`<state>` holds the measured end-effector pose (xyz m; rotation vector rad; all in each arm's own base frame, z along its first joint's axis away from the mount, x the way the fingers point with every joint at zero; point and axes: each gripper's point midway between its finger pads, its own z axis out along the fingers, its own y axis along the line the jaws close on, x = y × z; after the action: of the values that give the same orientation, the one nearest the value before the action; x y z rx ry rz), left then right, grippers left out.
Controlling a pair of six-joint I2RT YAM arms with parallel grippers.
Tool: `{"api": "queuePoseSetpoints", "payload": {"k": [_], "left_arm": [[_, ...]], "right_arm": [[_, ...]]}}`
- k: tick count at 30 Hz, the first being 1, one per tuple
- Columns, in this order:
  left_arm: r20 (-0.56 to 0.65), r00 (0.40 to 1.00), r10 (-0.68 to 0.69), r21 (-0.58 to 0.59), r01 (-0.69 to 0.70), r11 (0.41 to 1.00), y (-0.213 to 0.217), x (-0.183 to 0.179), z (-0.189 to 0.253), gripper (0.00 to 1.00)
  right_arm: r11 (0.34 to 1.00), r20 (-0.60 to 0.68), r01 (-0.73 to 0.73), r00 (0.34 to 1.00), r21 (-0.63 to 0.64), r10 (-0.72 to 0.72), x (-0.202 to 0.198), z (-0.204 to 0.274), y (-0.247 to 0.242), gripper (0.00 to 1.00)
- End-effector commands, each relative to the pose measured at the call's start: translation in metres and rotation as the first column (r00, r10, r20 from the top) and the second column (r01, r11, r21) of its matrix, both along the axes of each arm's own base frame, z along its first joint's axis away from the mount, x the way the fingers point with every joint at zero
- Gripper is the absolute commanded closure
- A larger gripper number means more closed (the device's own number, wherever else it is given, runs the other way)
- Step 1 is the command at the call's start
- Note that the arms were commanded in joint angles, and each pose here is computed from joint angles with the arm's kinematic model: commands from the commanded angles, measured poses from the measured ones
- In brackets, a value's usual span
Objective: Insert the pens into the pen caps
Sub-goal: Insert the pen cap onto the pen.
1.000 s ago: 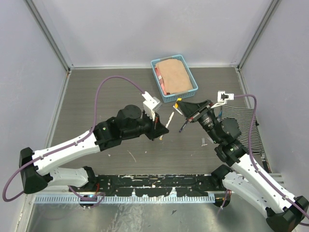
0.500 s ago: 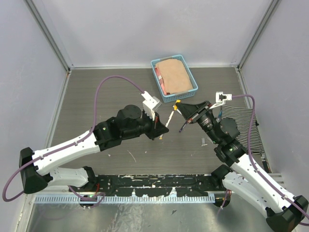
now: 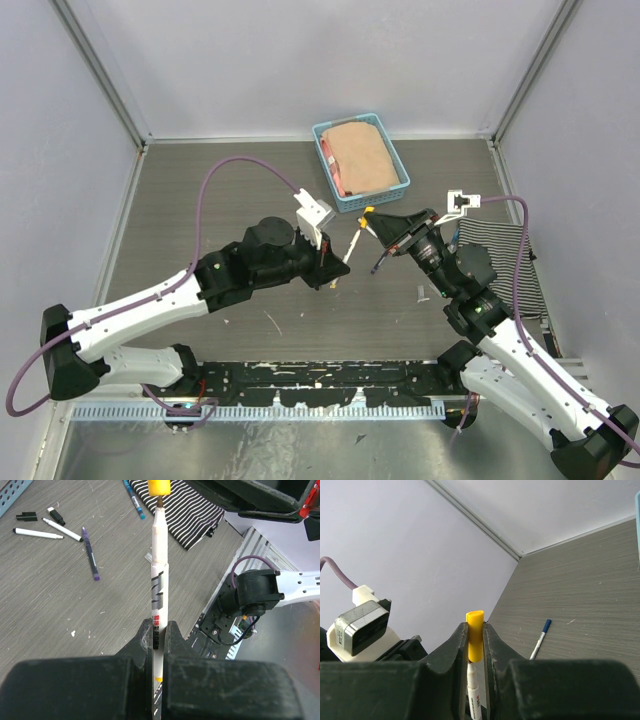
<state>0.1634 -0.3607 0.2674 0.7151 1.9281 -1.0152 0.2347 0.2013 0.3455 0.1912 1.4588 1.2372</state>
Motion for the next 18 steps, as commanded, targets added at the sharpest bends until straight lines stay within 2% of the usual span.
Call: {"api": "queuePoseSetpoints", "payload": {"k": [1, 18], "left_arm": [[0.030, 0.999, -0.013, -0.059, 0.015, 0.998, -0.0085, 0.0005, 0.0222, 1.00], [0.031, 1.000, -0.001, -0.054, 0.003, 0.999, -0.0073, 0.0026, 0.0205, 1.00]], "right_arm": [[0.999, 0.061, 0.008, 0.998, 0.053, -0.012, -0.0040, 0.0240, -0.0055, 0.99], [0.999, 0.049, -0.009, 0.999, 0.043, 0.007, -0.0076, 0.0180, -0.0039, 0.99]]}}
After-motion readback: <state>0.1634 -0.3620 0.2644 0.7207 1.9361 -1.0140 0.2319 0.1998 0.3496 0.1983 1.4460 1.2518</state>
